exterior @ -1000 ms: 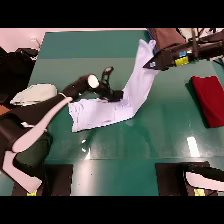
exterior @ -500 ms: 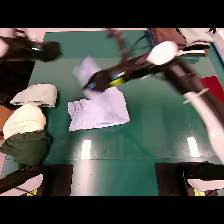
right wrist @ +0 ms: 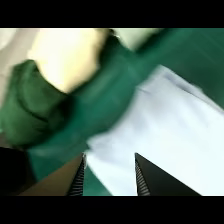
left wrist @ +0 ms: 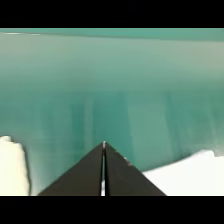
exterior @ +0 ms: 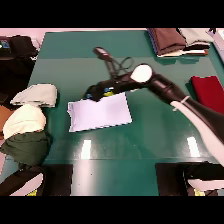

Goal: Fold the shirts.

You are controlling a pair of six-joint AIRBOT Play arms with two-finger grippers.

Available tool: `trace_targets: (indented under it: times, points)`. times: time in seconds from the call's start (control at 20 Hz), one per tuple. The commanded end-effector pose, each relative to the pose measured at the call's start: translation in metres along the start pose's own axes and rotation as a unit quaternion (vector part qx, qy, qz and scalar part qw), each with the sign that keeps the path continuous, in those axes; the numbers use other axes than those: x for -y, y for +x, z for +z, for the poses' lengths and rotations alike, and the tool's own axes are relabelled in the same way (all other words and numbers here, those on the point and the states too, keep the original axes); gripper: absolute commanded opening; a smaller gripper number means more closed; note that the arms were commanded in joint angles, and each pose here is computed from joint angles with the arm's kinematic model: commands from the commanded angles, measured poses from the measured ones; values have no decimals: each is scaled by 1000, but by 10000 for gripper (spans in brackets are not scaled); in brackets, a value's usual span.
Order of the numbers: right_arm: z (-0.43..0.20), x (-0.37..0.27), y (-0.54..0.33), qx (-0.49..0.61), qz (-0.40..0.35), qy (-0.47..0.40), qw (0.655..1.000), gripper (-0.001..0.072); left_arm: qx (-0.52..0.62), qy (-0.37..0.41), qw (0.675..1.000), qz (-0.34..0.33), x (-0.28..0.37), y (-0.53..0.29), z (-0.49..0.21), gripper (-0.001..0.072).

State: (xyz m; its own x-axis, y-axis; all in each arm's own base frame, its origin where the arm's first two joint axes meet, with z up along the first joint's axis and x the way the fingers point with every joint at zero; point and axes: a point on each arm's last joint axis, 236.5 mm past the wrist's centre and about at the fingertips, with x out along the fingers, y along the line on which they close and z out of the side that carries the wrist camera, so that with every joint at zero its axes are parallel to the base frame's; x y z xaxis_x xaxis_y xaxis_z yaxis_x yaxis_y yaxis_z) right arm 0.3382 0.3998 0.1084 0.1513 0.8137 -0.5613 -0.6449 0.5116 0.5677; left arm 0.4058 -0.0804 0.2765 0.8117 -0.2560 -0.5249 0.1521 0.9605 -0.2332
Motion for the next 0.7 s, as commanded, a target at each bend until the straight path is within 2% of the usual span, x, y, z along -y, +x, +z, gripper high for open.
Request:
trace_targets:
  times: [0.0, 0.05, 0.1, 0.3, 0.55, 0.6, 0.65]
  points:
    - [-61, 109, -57, -61, -108, 85, 989, 459, -19, 14, 999, -33, 28, 10, -11, 28]
    - [-78, 133, -69, -75, -118, 123, 982, 606, -26, 16, 999, -41, 34, 14, -14, 28]
    - [-94, 156, -78, -80, -123, 166, 975, 616, -33, 22, 998, -47, 40, 20, -19, 28]
    - [-133, 199, -74, -89, -104, 283, 949, 613, -60, 45, 995, -68, 61, 41, -35, 28]
    - [-129, 170, -8, -114, -25, 283, 952, 610, -60, 50, 994, -82, 76, 57, -39, 28]
    - [-128, 162, 8, -122, -12, 277, 953, 596, -63, 48, 993, -83, 77, 58, -40, 28]
    - [-129, 154, 23, -132, -1, 267, 955, 547, -65, 48, 993, -83, 76, 59, -41, 28]
